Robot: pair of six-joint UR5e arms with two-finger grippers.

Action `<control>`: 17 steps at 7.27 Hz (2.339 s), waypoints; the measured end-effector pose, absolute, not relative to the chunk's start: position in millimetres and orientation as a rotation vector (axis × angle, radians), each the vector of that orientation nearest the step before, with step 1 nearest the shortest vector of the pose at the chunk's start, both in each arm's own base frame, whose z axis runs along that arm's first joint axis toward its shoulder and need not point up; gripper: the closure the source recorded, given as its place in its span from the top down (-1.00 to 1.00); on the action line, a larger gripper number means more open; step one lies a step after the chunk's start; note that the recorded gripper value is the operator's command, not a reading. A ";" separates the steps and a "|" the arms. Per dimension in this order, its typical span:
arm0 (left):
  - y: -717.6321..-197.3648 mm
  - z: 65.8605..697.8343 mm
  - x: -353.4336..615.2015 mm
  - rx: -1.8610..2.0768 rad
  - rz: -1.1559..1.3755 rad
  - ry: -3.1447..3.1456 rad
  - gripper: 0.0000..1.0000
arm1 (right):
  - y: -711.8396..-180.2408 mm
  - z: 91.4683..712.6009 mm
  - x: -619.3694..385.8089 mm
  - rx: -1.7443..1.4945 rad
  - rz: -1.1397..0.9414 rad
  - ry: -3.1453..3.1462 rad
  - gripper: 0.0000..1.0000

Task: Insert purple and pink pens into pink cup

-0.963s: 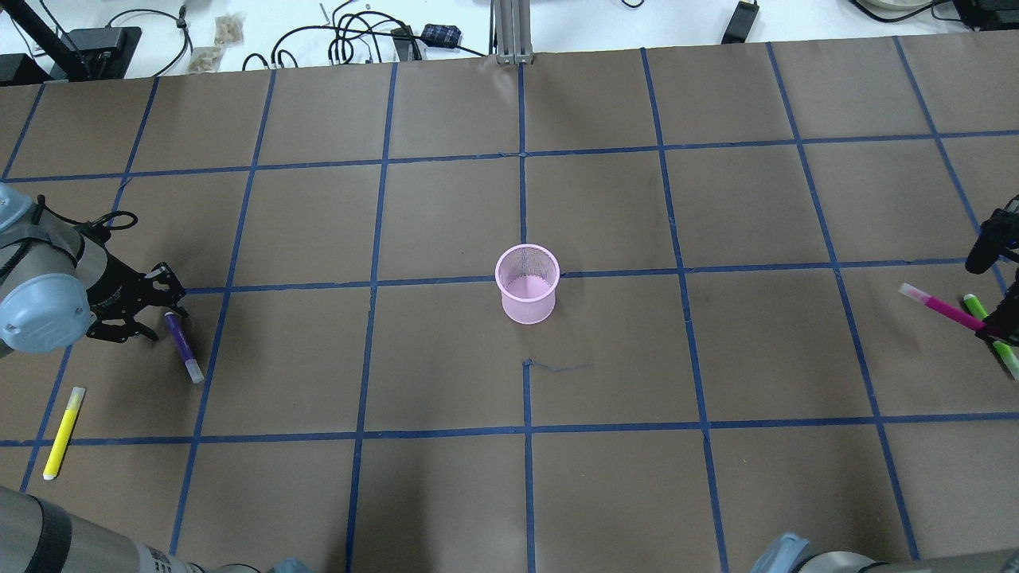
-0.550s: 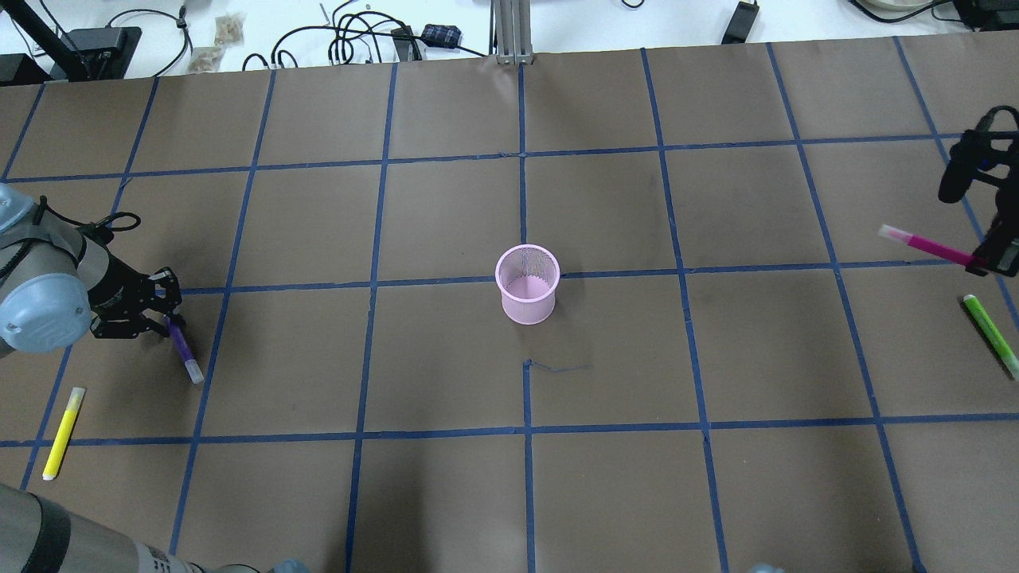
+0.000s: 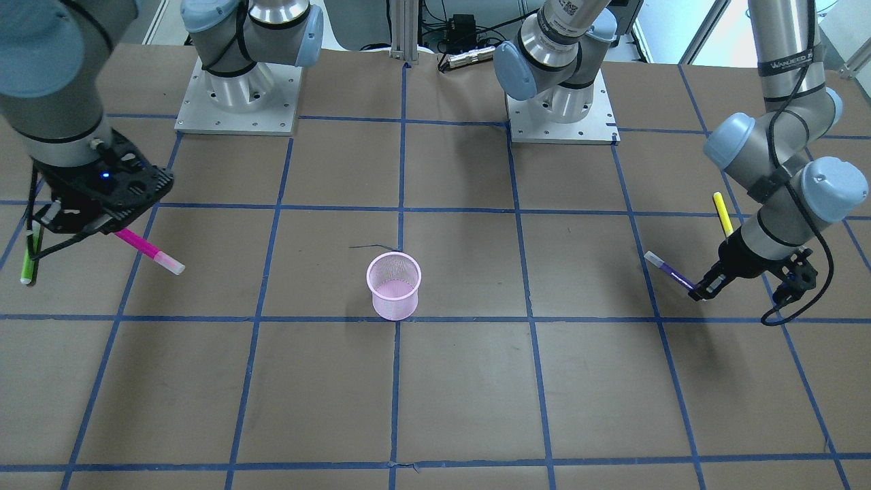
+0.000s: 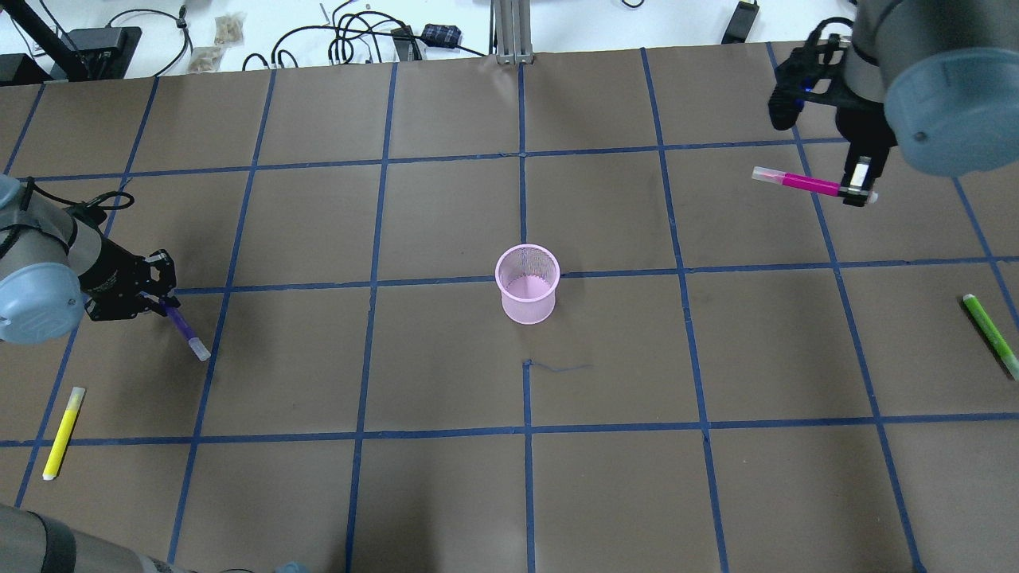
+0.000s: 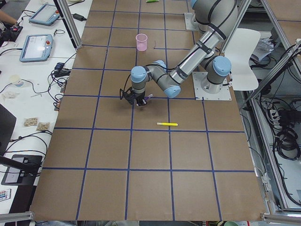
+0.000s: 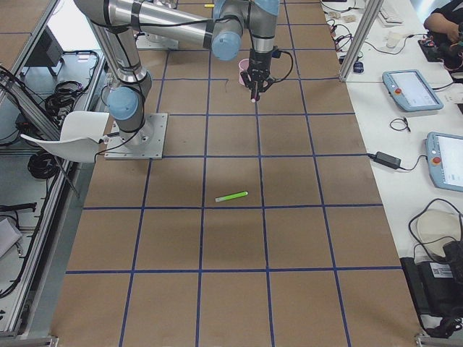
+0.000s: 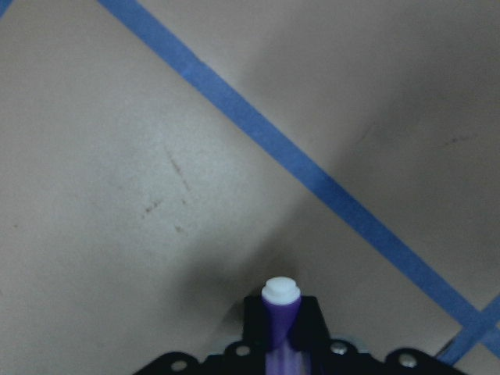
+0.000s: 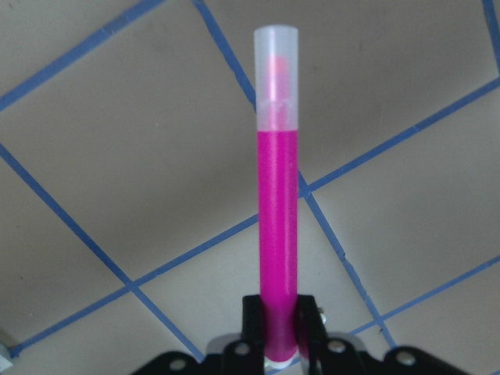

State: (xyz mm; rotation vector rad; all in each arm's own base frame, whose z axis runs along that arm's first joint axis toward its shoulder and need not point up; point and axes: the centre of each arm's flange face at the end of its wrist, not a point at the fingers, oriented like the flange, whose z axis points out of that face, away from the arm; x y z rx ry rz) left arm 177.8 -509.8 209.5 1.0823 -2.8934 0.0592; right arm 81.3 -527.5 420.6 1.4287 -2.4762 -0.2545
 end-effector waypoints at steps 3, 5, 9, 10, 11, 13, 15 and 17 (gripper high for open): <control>-523.0 265.5 128.9 0.939 0.227 -2.922 -1.00 | -512.9 405.0 217.8 1.460 -0.296 -2.317 -1.00; -531.2 299.6 82.9 0.805 0.319 -2.961 -1.00 | -492.1 377.4 291.5 1.591 -0.368 -2.130 -1.00; -524.1 332.6 21.7 0.656 0.376 -2.996 -1.00 | -470.2 322.9 374.0 1.718 -0.452 -1.885 -1.00; -523.9 333.6 4.7 0.614 0.377 -3.009 -1.00 | -469.9 309.9 381.6 1.729 -0.474 -1.859 -1.00; -524.0 333.1 -8.6 0.583 0.375 -3.014 -1.00 | -469.9 299.7 390.0 1.740 -0.488 -1.838 -1.00; -524.0 332.0 -19.3 0.565 0.373 -3.014 -1.00 | -477.8 289.7 409.1 1.758 -0.487 -1.819 -1.00; -523.3 332.2 -21.1 0.564 0.374 -3.015 -1.00 | -484.0 280.3 416.8 1.767 -0.507 -1.808 -0.51; -523.5 331.7 -27.1 0.558 0.371 -3.014 -1.00 | -485.8 275.6 418.1 1.769 -0.514 -1.800 0.70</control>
